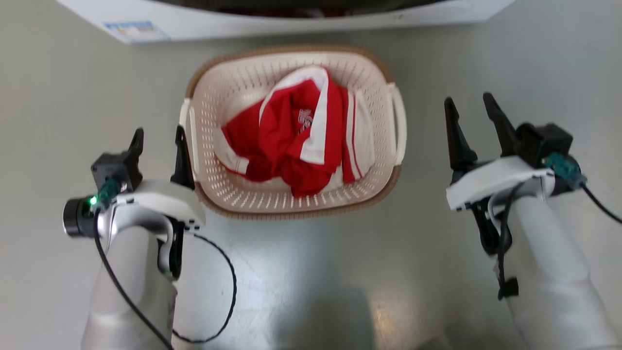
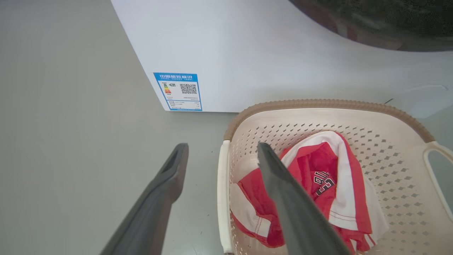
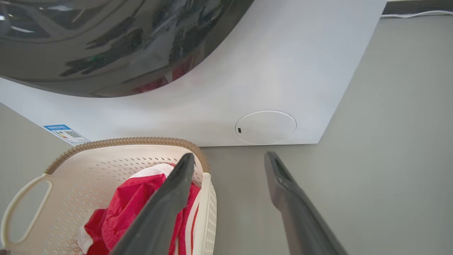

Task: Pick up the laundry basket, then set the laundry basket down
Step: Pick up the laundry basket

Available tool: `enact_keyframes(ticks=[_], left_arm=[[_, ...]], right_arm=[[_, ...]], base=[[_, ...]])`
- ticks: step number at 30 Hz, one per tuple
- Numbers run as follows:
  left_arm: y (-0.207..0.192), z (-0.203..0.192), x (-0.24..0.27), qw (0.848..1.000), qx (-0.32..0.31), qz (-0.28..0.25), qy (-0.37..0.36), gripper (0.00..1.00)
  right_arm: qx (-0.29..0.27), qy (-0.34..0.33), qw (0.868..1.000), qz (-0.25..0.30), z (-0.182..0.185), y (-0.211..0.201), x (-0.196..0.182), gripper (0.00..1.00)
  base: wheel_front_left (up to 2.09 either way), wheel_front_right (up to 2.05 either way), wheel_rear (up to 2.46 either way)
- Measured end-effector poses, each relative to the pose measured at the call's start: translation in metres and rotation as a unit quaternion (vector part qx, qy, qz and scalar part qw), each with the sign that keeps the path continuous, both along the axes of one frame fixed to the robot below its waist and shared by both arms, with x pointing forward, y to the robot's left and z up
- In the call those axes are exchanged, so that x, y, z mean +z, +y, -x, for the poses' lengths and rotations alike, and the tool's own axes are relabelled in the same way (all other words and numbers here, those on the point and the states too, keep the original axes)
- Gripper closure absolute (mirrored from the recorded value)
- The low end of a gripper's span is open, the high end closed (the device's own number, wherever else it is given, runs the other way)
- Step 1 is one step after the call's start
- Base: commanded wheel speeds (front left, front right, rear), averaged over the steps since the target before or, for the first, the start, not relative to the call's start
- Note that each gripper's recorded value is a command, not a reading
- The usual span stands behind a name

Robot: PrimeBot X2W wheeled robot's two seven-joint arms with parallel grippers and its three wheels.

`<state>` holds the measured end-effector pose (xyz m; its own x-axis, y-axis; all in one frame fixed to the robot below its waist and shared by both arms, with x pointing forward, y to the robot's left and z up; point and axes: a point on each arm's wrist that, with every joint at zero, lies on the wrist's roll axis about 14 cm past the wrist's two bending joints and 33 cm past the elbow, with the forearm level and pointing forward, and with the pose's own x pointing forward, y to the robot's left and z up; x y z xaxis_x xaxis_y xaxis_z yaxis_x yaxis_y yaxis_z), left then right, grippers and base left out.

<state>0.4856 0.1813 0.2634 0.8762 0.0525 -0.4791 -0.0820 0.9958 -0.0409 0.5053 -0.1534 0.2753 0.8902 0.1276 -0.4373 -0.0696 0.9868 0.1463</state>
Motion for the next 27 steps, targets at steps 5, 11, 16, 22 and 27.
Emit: enact_keyframes(ticks=[5, 11, 16, 22, 27], left_arm=[[0.001, -0.005, -0.031, 0.999, 0.000, 0.002, 0.032, 0.00], [0.001, 0.002, -0.061, 0.997, -0.005, 0.002, 0.073, 0.00], [-0.001, 0.010, -0.081, 0.994, -0.014, 0.003, 0.105, 0.00], [-0.005, 0.014, -0.098, 0.991, -0.024, 0.002, 0.132, 0.00], [-0.008, 0.013, -0.108, 0.989, -0.030, 0.008, 0.146, 0.00]], right_arm=[[0.019, 0.030, 0.999, -0.002, -0.009, 0.013, -0.034, 0.00], [0.043, 0.057, 0.997, -0.007, -0.014, 0.030, -0.063, 0.00], [0.064, 0.080, 0.995, -0.010, -0.012, 0.044, -0.083, 0.00], [0.075, 0.111, 0.991, -0.016, -0.005, 0.053, -0.105, 0.00], [0.080, 0.132, 0.988, -0.023, 0.000, 0.059, -0.120, 0.00]], base=[[0.00, 0.00, 0.00], [0.00, 0.00, 0.00], [0.00, 0.00, 0.00], [0.00, 0.00, 0.00], [0.00, 0.00, 0.00]])
